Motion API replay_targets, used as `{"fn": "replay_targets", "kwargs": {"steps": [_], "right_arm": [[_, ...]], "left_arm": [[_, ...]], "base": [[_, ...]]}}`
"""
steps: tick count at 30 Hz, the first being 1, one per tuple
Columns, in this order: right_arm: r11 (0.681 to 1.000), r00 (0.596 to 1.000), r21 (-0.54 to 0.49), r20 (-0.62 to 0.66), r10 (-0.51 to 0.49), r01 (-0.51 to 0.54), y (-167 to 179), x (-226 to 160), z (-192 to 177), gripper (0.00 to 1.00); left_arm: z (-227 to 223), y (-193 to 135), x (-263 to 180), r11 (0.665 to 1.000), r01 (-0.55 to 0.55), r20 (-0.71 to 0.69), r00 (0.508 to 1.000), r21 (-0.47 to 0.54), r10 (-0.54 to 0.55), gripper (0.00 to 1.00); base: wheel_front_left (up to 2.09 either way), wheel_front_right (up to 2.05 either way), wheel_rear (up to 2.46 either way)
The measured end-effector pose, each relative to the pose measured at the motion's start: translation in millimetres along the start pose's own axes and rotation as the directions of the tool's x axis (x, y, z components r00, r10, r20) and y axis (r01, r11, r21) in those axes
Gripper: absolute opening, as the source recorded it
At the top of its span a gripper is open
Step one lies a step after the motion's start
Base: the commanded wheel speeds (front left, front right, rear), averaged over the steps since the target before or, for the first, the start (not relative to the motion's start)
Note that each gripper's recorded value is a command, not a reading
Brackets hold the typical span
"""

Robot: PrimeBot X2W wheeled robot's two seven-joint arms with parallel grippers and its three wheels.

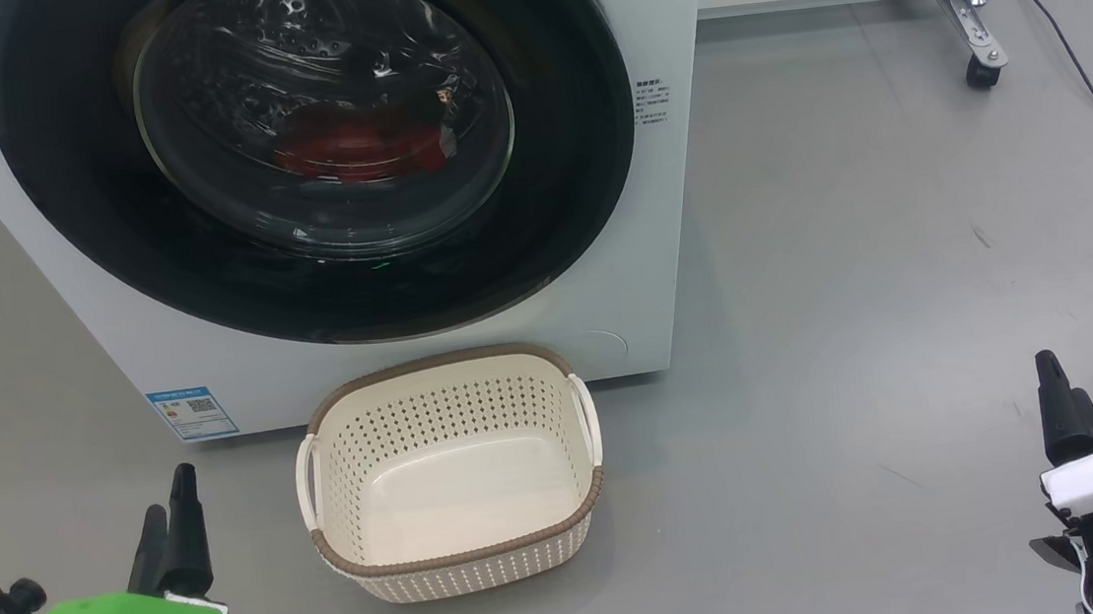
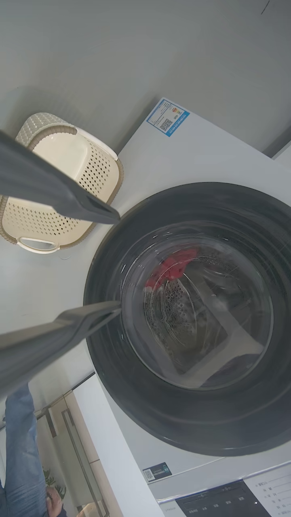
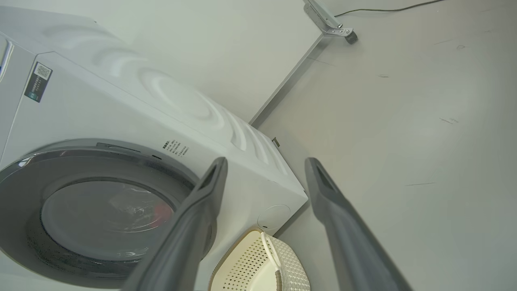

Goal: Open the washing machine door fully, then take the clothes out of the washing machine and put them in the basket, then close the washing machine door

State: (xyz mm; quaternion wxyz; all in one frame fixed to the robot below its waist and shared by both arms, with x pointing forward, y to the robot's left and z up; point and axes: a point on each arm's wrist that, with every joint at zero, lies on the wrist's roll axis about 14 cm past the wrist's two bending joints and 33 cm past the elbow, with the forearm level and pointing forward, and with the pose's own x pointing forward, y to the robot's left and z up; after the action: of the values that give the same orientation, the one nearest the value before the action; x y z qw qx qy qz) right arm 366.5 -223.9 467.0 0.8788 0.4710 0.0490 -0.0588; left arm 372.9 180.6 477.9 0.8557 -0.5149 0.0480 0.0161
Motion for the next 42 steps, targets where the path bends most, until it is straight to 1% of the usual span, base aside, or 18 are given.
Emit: {"fn": "replay_targets", "kwargs": {"steps": [4, 5, 9, 13, 14, 18, 24, 30, 42], "right_arm": [[0.996, 1.0, -0.085, -0.01, 0.01, -0.011, 3, 1, -2, 1.0], [0.992, 1.0, -0.129, -0.014, 0.01, -0.012, 4, 1, -3, 1.0], [0.979, 0.999, -0.202, -0.026, 0.02, -0.025, 7, 1, -8, 1.0], [0.965, 0.999, -0.261, -0.038, 0.028, -0.037, 10, 1, -13, 1.0], [0.957, 0.999, -0.287, -0.04, 0.029, -0.04, 11, 1, -15, 1.0], [0.938, 0.998, -0.343, -0.046, 0.036, -0.05, 13, 0, -18, 1.0], [0.908, 0.998, -0.413, -0.048, 0.048, -0.064, 17, 0, -22, 1.0], [0.873, 0.996, -0.479, -0.057, 0.075, -0.093, 24, -1, -27, 1.0], [0.783, 0.988, -0.602, -0.087, 0.129, -0.155, 36, -4, -40, 1.0]], "left_arm": [[3, -5, 1, 0.996, 0.011, 0.009, 1.0, 0.087, -0.012, 1.0], [3, -9, 3, 0.992, 0.018, 0.011, 1.0, 0.128, -0.019, 1.0], [2, -13, 3, 0.978, 0.027, 0.01, 1.0, 0.206, -0.03, 1.0], [-2, -15, 3, 0.96, 0.031, 0.002, 0.999, 0.279, -0.033, 1.0], [-3, -16, 3, 0.948, 0.034, 0.0, 0.999, 0.316, -0.036, 1.0], [-8, -20, 2, 0.924, 0.048, -0.01, 0.999, 0.379, -0.048, 1.0], [-12, -23, 2, 0.892, 0.056, -0.01, 0.998, 0.448, -0.058, 1.0], [-15, -27, 1, 0.853, 0.067, -0.011, 0.997, 0.518, -0.071, 1.0], [-21, -33, -2, 0.764, 0.083, -0.009, 0.995, 0.639, -0.101, 1.0]], "base": [[0.0, 0.0, 0.0], [0.0, 0.0, 0.0], [0.0, 0.0, 0.0], [0.0, 0.0, 0.0], [0.0, 0.0, 0.0], [0.0, 0.0, 0.0], [0.0, 0.0, 0.0], [0.0, 0.0, 0.0], [0.0, 0.0, 0.0]]}}
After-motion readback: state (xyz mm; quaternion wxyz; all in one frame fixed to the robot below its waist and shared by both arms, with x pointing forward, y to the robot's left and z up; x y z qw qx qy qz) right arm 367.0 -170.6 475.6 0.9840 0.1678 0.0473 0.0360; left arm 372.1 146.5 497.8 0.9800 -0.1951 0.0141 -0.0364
